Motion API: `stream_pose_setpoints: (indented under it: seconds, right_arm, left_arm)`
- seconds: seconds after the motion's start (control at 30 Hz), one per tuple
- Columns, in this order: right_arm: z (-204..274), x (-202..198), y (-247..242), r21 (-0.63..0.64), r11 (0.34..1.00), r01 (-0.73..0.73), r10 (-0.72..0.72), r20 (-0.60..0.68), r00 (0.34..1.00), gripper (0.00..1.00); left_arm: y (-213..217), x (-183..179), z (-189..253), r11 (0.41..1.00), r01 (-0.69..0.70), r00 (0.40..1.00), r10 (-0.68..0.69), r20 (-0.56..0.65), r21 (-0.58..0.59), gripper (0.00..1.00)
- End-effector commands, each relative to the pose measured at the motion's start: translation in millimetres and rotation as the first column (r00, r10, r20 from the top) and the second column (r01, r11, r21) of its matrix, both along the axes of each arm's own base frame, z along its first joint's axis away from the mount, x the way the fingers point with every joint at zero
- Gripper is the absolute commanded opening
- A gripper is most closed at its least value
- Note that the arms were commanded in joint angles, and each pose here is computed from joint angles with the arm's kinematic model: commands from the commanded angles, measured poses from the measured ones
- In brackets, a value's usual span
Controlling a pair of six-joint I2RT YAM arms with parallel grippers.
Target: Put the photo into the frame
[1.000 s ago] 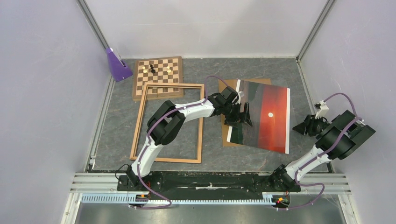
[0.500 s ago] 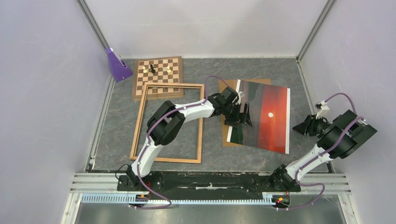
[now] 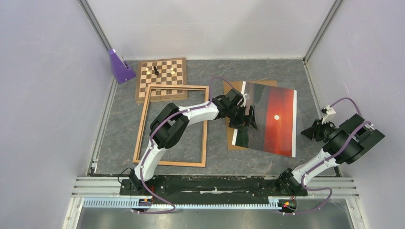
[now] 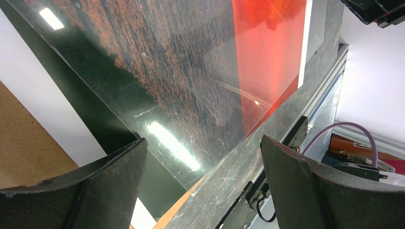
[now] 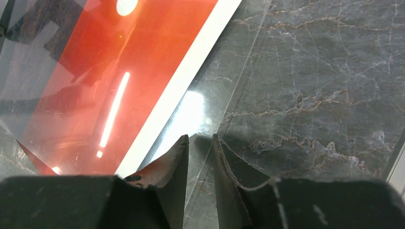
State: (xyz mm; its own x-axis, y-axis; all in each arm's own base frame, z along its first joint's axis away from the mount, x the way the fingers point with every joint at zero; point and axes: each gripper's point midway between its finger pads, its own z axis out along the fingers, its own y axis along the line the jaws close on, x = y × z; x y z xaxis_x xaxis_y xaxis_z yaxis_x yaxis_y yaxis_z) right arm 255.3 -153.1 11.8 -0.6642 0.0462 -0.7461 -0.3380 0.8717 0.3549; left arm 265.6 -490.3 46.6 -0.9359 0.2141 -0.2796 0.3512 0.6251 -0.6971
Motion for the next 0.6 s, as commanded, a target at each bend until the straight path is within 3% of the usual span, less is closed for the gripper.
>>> stream_pose_setpoints:
  seconds: [0.0, 0.57]
  right_arm:
    - [-12, -64, 36, 0.171, 0.985, 0.035, 0.014, -0.276, 0.961, 0.25]
    - [56, -42, 32, 0.198, 0.980, -0.014, 0.039, -0.127, 0.991, 0.07]
  left_arm:
    - [16, -12, -54, 0.990, 0.029, 0.999, -0.032, 0.021, 0.138, 0.97]
    - [18, -5, -44, 0.988, 0.039, 0.995, -0.052, 0.084, 0.148, 0.97]
